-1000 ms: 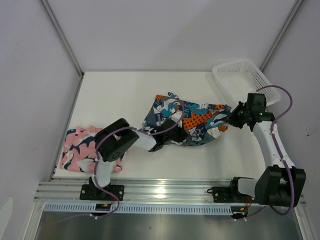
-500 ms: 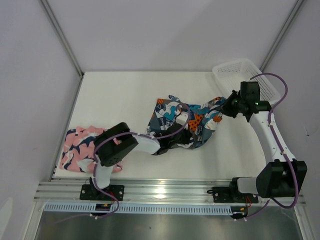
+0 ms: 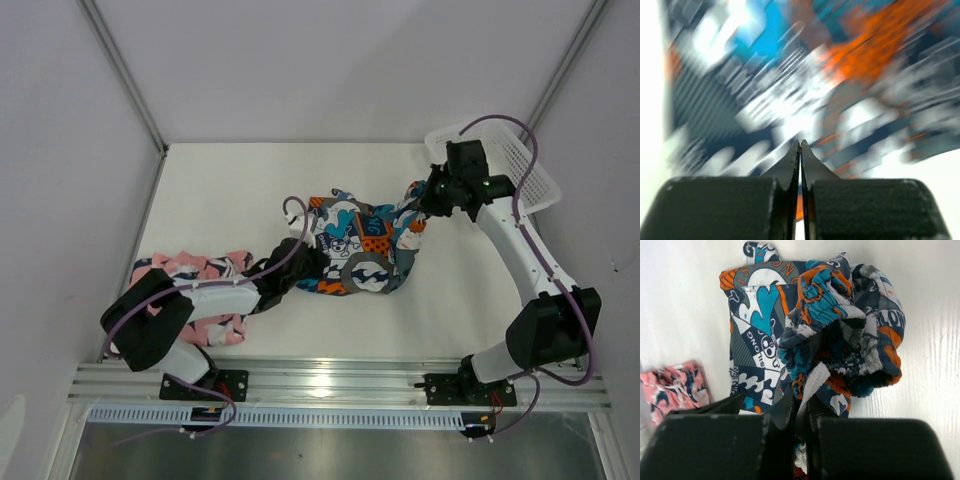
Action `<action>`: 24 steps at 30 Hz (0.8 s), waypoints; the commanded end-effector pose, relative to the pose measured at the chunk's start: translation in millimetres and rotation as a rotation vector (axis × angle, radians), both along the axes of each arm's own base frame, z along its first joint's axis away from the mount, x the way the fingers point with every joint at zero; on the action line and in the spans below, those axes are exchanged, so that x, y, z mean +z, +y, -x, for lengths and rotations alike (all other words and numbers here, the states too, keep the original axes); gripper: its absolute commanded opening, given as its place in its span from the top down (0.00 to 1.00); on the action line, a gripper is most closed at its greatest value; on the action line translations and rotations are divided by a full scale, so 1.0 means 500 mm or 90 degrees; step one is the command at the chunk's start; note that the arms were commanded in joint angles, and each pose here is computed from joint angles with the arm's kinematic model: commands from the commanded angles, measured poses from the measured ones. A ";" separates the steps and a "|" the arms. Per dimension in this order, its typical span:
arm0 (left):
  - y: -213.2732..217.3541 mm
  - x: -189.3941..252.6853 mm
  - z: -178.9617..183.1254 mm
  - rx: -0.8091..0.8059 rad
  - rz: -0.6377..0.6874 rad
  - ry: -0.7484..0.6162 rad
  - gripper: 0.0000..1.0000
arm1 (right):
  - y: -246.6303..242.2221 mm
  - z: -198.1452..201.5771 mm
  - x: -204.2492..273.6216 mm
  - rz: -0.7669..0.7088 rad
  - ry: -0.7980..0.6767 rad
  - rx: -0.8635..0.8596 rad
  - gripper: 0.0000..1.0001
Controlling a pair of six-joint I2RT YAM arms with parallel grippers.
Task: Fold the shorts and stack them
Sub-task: Fold the shorts
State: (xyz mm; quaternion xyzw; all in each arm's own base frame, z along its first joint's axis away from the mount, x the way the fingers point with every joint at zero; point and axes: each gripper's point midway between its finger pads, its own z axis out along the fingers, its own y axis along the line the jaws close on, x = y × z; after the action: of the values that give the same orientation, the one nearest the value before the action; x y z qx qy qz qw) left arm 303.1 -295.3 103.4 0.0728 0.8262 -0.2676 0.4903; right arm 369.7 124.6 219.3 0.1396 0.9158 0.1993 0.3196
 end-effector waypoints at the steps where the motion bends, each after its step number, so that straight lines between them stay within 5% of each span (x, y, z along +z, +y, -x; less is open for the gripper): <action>1: 0.085 -0.064 0.018 0.045 -0.042 0.036 1.00 | 0.003 -0.018 0.026 0.053 -0.032 0.026 1.00; 9: 0.199 -0.113 0.027 0.149 -0.069 0.077 1.00 | 0.054 -0.041 0.054 0.107 -0.036 0.067 1.00; 24: 0.200 -0.202 0.067 0.127 -0.056 0.129 1.00 | 0.237 -0.064 -0.024 0.222 -0.011 0.151 1.00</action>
State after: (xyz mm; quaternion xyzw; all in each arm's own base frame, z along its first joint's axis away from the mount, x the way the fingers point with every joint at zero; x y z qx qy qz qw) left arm 276.8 -197.2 15.6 -0.0076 0.8808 -0.1794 0.4380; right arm 400.0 231.6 199.4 -0.0167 0.9475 0.0869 0.3072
